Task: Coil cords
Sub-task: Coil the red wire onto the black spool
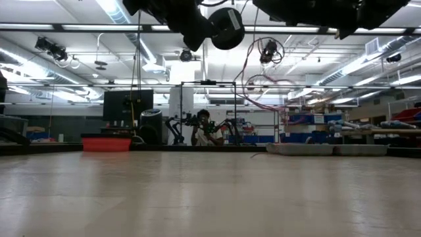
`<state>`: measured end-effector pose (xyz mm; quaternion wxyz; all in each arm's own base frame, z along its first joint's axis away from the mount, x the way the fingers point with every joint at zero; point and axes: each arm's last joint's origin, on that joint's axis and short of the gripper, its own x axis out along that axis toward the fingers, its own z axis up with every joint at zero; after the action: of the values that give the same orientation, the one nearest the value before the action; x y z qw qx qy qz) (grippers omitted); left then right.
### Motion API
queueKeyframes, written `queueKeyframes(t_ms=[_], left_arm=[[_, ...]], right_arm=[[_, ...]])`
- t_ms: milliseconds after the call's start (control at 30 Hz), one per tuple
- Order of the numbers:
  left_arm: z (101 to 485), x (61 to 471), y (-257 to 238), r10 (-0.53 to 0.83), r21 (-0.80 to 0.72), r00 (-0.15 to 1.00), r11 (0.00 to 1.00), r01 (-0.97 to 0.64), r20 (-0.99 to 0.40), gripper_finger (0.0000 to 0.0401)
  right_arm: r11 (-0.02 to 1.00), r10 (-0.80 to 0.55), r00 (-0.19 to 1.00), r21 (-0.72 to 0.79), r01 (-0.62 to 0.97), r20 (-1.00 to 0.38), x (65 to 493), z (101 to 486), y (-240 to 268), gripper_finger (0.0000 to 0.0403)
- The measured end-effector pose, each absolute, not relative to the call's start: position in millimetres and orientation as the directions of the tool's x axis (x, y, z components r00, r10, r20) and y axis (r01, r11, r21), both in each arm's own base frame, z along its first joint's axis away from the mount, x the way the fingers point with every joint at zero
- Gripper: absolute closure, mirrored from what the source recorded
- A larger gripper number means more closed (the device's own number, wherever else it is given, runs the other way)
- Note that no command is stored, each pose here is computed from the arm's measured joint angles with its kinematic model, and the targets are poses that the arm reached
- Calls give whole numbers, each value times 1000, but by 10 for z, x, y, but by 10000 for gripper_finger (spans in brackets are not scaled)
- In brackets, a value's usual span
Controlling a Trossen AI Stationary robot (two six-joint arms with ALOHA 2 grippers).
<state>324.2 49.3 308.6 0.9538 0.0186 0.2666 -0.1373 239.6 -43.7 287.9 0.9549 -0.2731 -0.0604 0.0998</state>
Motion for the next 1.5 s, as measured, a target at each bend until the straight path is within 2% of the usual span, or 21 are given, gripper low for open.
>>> queueKeyframes(t_ms=[533, 867, 1167, 1367, 1500], left_arm=[[3121, 3281, 225, -410, -77, 787, 902, 425, -460, 401], [3217, 3337, 136, -435, 95, 821, 861, 499, -369, 401], [3276, 3375, 178, -302, 281, 894, 873, 399, -332, 401], [3374, 3318, 200, -202, 395, 930, 862, 318, -308, 401], [3471, 3256, 202, -176, 438, 945, 852, 287, -276, 401]], right_arm=[[819, 279, 960, -529, -223, 26, 3027, 2924, -564, 403], [844, 351, 936, -426, -325, -19, 3233, 2696, -569, 403], [884, 362, 928, -286, -371, -86, 3238, 2550, -550, 393], [913, 342, 930, -185, -362, -134, 3130, 2287, -534, 382], [936, 296, 951, -169, -308, -94, 3035, 2158, -526, 385]])
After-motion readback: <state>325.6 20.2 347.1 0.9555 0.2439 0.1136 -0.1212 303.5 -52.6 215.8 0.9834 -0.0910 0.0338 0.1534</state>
